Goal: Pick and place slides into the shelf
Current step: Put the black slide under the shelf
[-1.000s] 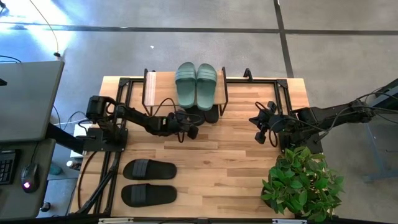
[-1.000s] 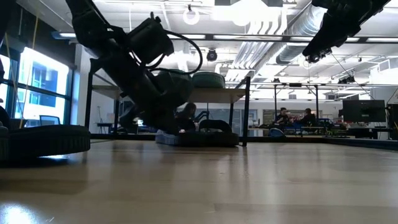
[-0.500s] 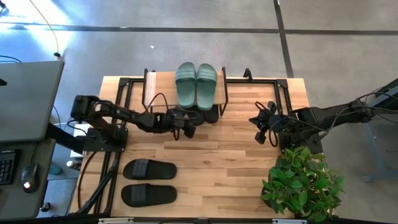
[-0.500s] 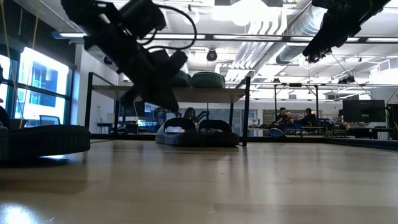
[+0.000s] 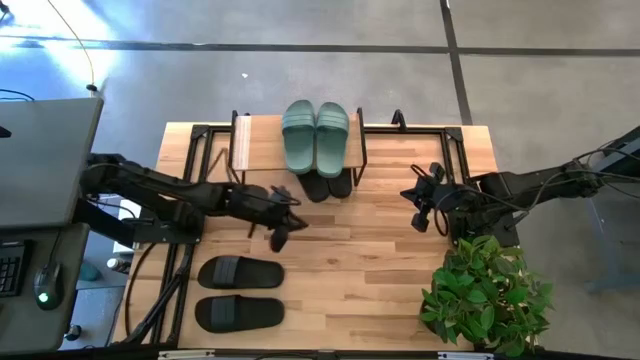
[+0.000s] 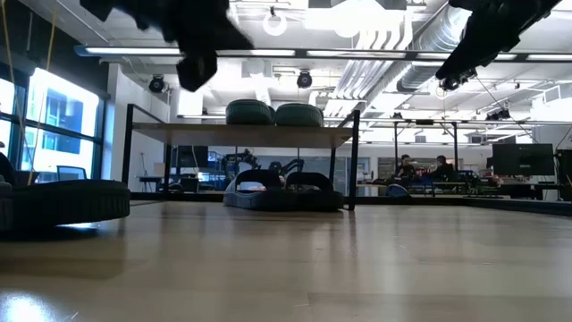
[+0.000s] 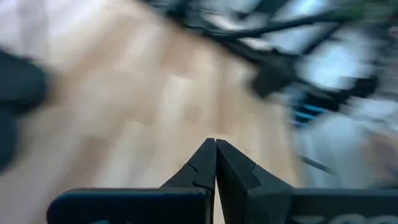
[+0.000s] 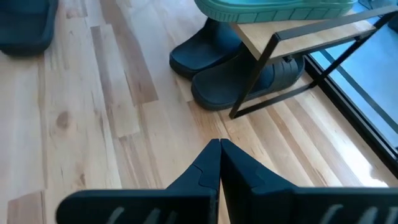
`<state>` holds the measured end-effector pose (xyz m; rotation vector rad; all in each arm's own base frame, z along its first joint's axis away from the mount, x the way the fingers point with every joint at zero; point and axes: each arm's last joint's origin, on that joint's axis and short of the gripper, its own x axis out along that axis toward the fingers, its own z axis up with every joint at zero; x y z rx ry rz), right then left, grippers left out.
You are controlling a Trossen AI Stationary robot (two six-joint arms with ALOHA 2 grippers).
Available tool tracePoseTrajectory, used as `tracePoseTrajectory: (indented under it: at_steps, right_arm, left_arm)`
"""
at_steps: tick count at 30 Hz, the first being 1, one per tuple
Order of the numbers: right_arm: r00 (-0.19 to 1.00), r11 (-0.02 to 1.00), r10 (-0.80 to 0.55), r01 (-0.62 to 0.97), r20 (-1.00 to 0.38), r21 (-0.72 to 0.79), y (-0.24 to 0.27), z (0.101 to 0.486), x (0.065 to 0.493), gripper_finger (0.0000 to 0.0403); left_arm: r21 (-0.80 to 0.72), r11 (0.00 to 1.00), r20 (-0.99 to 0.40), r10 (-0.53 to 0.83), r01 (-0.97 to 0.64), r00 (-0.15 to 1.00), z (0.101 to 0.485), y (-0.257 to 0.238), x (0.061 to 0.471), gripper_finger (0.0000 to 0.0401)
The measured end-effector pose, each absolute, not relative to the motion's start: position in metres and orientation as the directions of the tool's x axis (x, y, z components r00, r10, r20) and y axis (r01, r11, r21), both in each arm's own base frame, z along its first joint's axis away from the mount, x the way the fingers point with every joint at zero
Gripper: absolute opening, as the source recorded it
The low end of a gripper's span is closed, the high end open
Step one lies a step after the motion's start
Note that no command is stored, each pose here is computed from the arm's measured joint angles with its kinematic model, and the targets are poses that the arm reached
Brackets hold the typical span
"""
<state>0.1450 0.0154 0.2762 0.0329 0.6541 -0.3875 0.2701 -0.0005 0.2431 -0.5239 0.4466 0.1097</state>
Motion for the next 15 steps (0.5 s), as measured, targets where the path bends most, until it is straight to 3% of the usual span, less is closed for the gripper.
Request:
tracePoseTrajectory:
  at_steps: [3, 6, 10, 15]
  right_arm:
    - [0.735, 0.935, -0.327, 0.345, -0.594, -0.088, 0.015, 0.278, 0.143, 0.0]
    - [0.754, 0.943, -0.299, 0.326, -0.585, -0.063, 0.015, 0.28, 0.14, 0.0]
    - [0.771, 0.947, -0.283, 0.317, -0.571, -0.042, 0.015, 0.283, 0.137, 0.0]
    - [0.786, 0.957, -0.248, 0.29, -0.566, -0.017, 0.014, 0.284, 0.138, 0.0]
  left_arm:
    - [-0.561, 0.823, -0.381, -0.158, -0.092, 0.911, 0.258, -0.005, 0.261, 0.0]
    - [-0.584, 0.805, -0.41, -0.187, -0.099, 0.893, 0.268, -0.012, 0.253, 0.0]
    - [-0.5, 0.838, -0.558, -0.121, -0.217, 0.821, 0.288, -0.026, 0.247, 0.0]
    - [-0.301, 0.891, -0.669, 0.058, -0.341, 0.741, 0.323, -0.045, 0.236, 0.0]
